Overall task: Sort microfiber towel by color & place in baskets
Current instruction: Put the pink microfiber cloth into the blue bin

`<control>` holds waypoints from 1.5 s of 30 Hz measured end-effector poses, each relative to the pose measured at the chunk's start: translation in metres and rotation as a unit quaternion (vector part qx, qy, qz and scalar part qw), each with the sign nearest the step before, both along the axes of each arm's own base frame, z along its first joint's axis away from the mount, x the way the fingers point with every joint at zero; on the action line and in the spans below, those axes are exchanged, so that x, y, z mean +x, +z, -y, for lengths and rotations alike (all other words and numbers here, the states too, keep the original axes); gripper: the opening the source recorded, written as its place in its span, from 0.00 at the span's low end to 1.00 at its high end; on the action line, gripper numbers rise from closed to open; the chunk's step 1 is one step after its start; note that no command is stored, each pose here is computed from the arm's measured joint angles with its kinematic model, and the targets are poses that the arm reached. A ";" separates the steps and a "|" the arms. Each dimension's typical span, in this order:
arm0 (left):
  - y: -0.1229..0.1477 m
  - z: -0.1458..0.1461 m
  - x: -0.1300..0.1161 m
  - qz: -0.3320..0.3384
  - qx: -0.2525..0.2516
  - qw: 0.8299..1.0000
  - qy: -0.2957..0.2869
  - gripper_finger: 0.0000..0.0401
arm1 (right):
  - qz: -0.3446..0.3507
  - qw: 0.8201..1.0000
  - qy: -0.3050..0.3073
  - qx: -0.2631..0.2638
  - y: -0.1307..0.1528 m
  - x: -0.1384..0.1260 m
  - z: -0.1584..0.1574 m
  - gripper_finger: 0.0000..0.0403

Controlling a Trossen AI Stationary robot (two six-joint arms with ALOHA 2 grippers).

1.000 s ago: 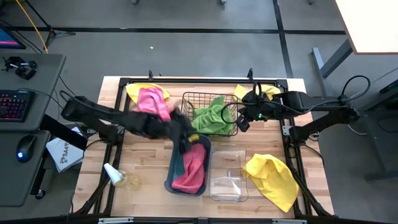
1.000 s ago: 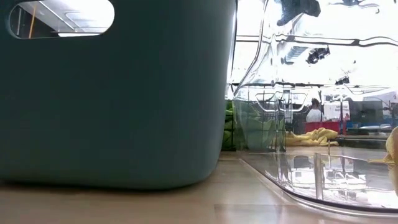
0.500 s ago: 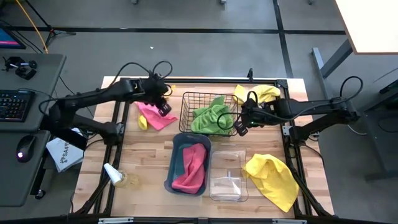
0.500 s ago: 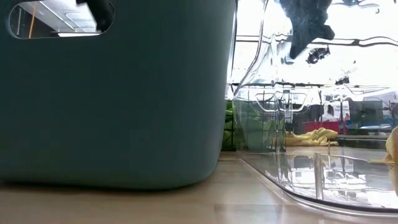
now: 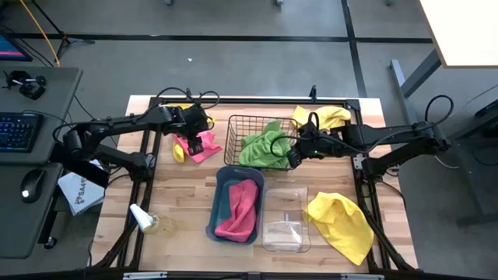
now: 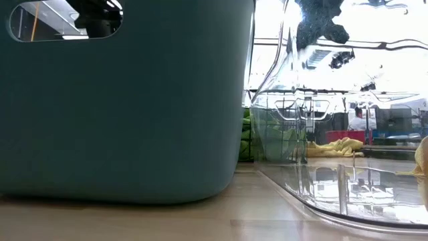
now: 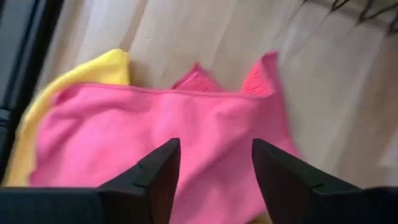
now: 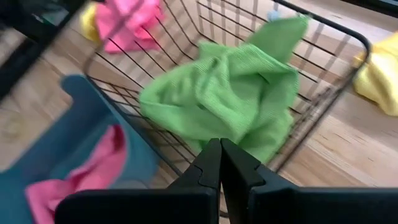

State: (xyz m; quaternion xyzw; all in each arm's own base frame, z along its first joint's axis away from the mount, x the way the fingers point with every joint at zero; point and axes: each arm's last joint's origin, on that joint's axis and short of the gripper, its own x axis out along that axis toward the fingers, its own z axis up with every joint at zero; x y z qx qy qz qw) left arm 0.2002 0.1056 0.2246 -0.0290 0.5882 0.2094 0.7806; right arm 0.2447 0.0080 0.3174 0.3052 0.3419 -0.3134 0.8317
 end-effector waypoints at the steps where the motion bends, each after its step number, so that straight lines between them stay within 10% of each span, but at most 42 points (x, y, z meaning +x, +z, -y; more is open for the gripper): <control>1: -0.002 0.000 0.000 -0.014 0.003 1.000 -0.010 0.49 | 0.009 1.000 0.000 0.001 0.001 0.001 0.000 0.00; 20: -0.074 -0.020 0.023 -0.229 0.040 0.971 -0.058 0.52 | 0.068 0.998 -0.011 0.016 0.007 0.009 -0.003 0.00; 26: -0.069 -0.015 0.024 -0.206 0.015 0.976 -0.065 0.21 | 0.074 0.997 0.001 0.018 0.008 0.009 -0.010 0.00; 28: -0.053 -0.012 0.022 -0.163 0.006 0.985 -0.055 0.06 | 0.073 0.997 0.005 0.019 0.008 0.009 -0.012 0.00; 36: 0.083 0.001 -0.007 0.086 0.131 0.988 0.006 0.01 | 0.072 0.997 0.005 0.009 0.008 0.008 -0.015 0.00; 40: 0.159 0.016 -0.033 0.266 0.178 0.946 0.049 0.00 | 0.074 0.997 -0.006 -0.004 0.008 0.008 -0.013 0.00; 45: 0.227 0.042 -0.055 0.497 0.101 0.861 0.023 0.00 | 0.073 0.997 -0.011 -0.010 0.008 0.008 -0.011 0.00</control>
